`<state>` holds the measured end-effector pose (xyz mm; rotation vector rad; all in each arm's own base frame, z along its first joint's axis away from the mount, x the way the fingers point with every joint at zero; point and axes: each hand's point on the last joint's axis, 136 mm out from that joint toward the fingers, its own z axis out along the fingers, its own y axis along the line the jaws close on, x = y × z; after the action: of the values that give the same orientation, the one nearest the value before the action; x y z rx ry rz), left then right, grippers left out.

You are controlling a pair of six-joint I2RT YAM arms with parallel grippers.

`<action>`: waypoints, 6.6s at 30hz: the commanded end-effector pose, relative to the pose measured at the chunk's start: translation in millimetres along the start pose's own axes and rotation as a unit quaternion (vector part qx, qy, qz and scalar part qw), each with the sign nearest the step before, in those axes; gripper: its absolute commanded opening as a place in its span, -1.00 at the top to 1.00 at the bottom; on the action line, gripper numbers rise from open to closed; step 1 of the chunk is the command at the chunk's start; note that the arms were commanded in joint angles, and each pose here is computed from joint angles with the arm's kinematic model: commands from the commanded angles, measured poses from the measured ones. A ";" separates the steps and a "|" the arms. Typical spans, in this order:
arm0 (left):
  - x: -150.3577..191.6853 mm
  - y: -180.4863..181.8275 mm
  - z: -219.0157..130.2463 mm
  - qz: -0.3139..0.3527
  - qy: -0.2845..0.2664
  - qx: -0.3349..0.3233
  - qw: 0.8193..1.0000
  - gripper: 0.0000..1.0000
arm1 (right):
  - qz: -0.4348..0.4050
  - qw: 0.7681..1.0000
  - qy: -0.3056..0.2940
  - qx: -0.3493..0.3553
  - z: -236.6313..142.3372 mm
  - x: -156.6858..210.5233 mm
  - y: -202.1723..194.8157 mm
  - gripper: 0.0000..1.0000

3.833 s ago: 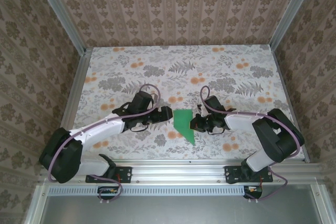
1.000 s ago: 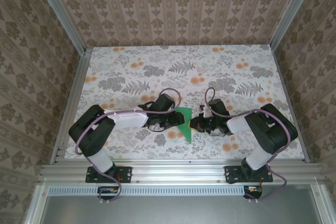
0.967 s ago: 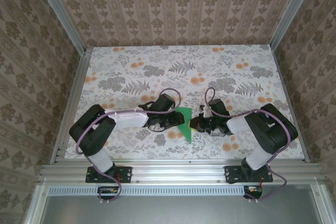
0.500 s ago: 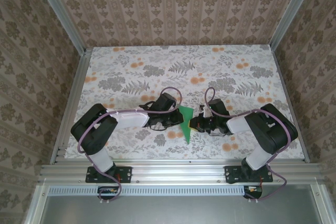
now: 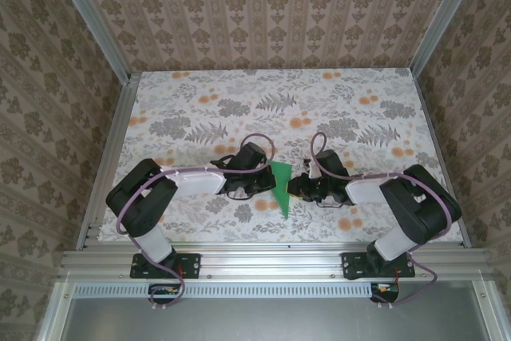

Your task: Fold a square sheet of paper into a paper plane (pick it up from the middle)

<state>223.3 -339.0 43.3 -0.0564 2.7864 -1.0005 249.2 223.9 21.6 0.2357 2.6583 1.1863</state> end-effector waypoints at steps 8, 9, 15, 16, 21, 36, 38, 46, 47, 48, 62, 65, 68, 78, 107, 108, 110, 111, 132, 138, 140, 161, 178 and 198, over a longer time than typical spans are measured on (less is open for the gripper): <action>0.1 -5.0 -8.3 -0.024 -0.005 -0.001 1.000 1.00 | -0.115 0.973 -0.136 0.148 -81.0 -13.4 -20.7 0.20; 0.2 -5.7 -8.4 -0.025 -0.005 0.000 1.000 1.00 | -0.143 0.967 -0.147 0.150 -87.1 -12.0 -17.0 0.21; 0.7 -7.5 -5.5 -0.033 0.003 -0.004 0.999 1.00 | -0.268 0.936 -0.164 0.161 -91.6 7.8 -3.6 0.30; 0.8 -7.7 -4.8 -0.034 0.005 -0.004 0.999 1.00 | -0.293 0.929 -0.160 0.159 -86.8 13.2 1.9 0.30; 2.5 -7.4 -3.5 -0.039 0.009 -0.005 0.999 1.00 | -0.415 0.881 -0.150 0.172 -60.0 31.9 25.7 0.28; 4.8 -4.9 -4.3 -0.042 0.014 -0.013 0.999 1.00 | -0.570 0.778 -0.160 0.210 -8.5 47.9 60.3 0.14; 4.7 -6.0 -4.3 -0.041 0.015 -0.012 0.999 1.00 | -0.574 0.773 -0.157 0.220 -6.4 46.9 56.9 0.14; 5.4 -5.2 -4.8 -0.042 0.016 -0.015 0.999 1.00 | -0.584 0.757 -0.157 0.249 3.5 41.3 49.9 0.21; 5.2 -5.0 -5.0 -0.042 0.016 -0.015 0.999 1.00 | -0.586 0.755 -0.155 0.251 5.2 41.0 50.5 0.23; 5.4 -5.4 -5.2 -0.042 0.016 -0.015 0.999 1.00 | -0.587 0.753 -0.152 0.254 6.9 40.9 50.2 0.25; 5.5 -3.9 -7.4 -0.044 0.015 -0.020 0.999 1.00 | -0.571 0.746 -0.161 0.301 5.9 31.5 35.5 0.64; 4.7 -4.0 -8.4 -0.043 0.013 -0.021 0.999 1.00 | -0.566 0.751 -0.162 0.298 4.5 32.7 33.1 0.77; 3.7 -3.3 -11.3 -0.043 0.008 -0.025 0.999 1.00 | -0.559 0.760 -0.161 0.290 5.5 35.1 30.7 0.93; -6.8 13.2 -42.7 -0.050 -0.039 -0.052 0.997 0.14 | -0.485 0.835 -0.142 0.216 16.1 45.8 24.4 1.00; -17.4 10.2 -61.3 -0.031 -0.058 -0.025 0.998 0.24 | -0.121 0.985 -0.122 0.017 19.9 19.5 -0.1 1.00; -17.2 7.5 -58.9 -0.028 -0.054 -0.021 0.998 0.26 | -0.112 0.986 -0.121 0.014 20.4 18.6 -1.0 1.00; -16.8 3.3 -54.3 -0.025 -0.047 -0.014 0.998 0.28 | -0.099 0.988 -0.122 0.015 20.5 18.0 -4.9 1.00; -17.1 0.6 -51.5 -0.024 -0.045 -0.010 0.999 0.29 | -0.093 0.988 -0.123 0.016 20.1 17.5 -7.1 1.00; -36.3 -20.8 1.0 0.001 -0.002 -0.011 1.000 0.53 | -0.075 0.988 -0.131 0.031 12.9 18.8 -21.5 0.90; -37.7 -21.6 12.3 0.012 0.011 -0.011 1.000 0.55 | -0.076 0.987 -0.136 0.029 9.4 17.6 -19.3 0.86; -36.2 -20.6 16.2 0.014 0.017 -0.013 1.000 0.56 | -0.075 0.987 -0.135 0.030 9.1 17.9 -19.5 0.85; -28.3 -21.0 31.6 0.031 0.048 -0.009 0.998 0.59 | -0.063 0.985 -0.114 0.109 -7.0 17.6 -27.5 0.52; -29.7 -33.4 31.1 0.039 0.052 0.009 0.998 0.58 | -0.142 0.979 -0.119 0.088 -14.8 -2.7 18.2 0.38; -31.6 -43.4 32.3 0.044 0.055 0.021 0.997 0.59 | -0.144 0.977 -0.102 0.118 0.6 -13.2 6.2 0.40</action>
<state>257.8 -381.2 48.3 0.0808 2.8447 -1.0482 258.3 227.2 30.8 0.0214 2.5219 0.7572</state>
